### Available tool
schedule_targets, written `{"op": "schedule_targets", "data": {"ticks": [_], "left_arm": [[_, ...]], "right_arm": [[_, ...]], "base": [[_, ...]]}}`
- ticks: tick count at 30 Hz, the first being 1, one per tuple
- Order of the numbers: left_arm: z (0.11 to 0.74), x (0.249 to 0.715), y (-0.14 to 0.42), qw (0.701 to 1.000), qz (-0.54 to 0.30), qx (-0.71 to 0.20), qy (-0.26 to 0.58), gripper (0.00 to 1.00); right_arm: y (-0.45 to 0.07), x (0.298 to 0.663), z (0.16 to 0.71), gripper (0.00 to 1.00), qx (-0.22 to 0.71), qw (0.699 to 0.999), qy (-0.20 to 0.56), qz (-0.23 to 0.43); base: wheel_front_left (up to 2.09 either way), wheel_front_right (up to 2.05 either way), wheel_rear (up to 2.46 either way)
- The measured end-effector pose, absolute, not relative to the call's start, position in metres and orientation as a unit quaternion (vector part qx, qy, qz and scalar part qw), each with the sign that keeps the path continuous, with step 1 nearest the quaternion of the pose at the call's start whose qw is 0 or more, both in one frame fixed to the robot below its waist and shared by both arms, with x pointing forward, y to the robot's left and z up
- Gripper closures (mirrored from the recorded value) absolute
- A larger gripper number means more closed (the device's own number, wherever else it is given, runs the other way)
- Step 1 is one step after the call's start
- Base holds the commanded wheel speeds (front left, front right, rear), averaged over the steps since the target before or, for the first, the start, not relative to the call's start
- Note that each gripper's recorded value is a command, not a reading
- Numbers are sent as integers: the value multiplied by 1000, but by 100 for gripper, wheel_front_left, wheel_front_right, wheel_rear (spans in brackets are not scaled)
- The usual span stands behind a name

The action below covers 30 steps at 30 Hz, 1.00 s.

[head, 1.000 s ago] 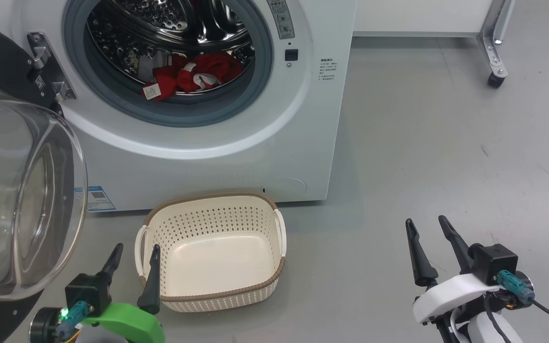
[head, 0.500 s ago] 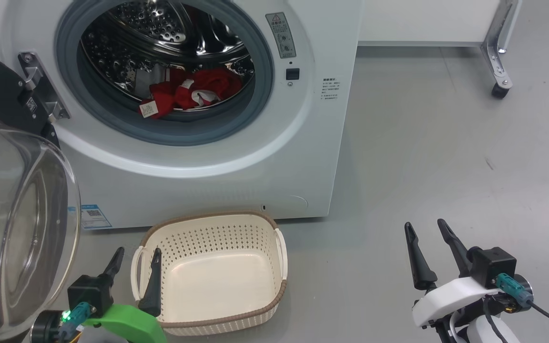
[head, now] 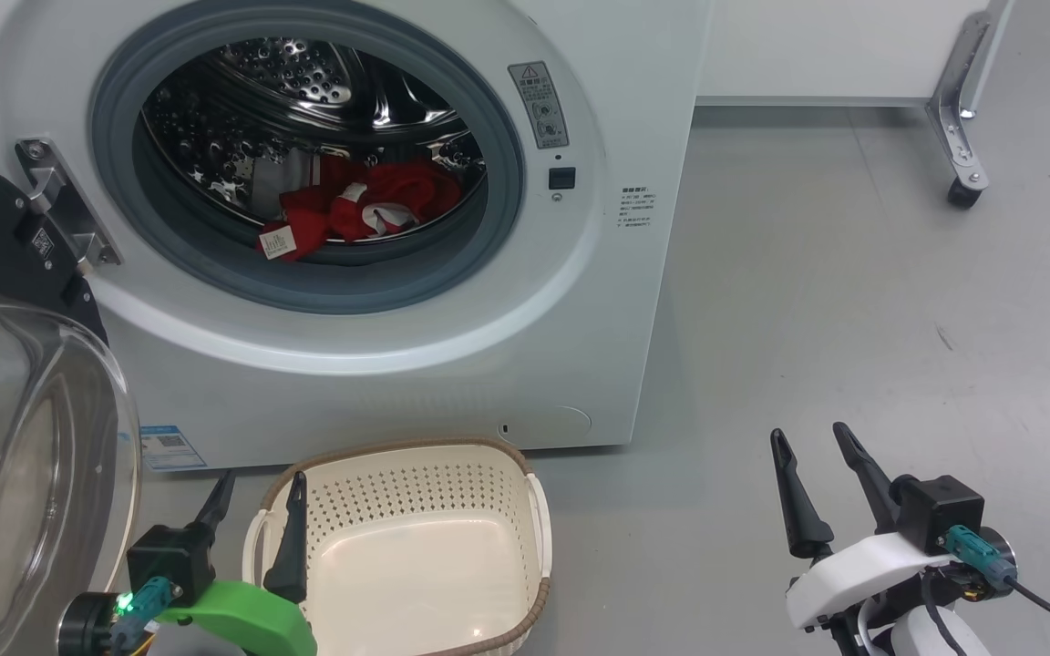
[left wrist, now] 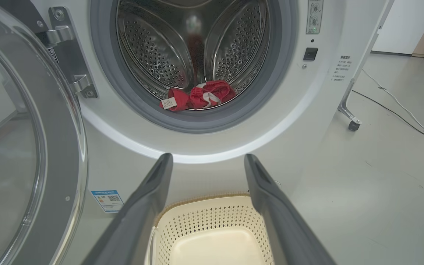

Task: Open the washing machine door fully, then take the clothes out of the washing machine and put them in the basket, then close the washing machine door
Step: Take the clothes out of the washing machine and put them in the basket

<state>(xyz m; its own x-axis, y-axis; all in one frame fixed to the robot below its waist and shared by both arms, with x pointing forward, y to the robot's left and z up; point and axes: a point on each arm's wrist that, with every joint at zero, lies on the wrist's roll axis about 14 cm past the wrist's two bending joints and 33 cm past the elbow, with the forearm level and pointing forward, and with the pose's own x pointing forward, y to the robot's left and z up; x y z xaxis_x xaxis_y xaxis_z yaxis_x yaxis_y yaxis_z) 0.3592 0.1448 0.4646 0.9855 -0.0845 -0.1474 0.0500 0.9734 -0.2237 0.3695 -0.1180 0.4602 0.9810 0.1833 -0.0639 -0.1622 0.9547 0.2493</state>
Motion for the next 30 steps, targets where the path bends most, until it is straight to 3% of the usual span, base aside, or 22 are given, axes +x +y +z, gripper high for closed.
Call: {"op": "schedule_targets", "data": {"ticks": [30], "left_arm": [[460, 358, 146, 989, -27, -113, 88, 0]], "right_arm": [[-116, 370, 456, 0, 123, 987, 49, 90]], "base": [[8, -8, 0]]}}
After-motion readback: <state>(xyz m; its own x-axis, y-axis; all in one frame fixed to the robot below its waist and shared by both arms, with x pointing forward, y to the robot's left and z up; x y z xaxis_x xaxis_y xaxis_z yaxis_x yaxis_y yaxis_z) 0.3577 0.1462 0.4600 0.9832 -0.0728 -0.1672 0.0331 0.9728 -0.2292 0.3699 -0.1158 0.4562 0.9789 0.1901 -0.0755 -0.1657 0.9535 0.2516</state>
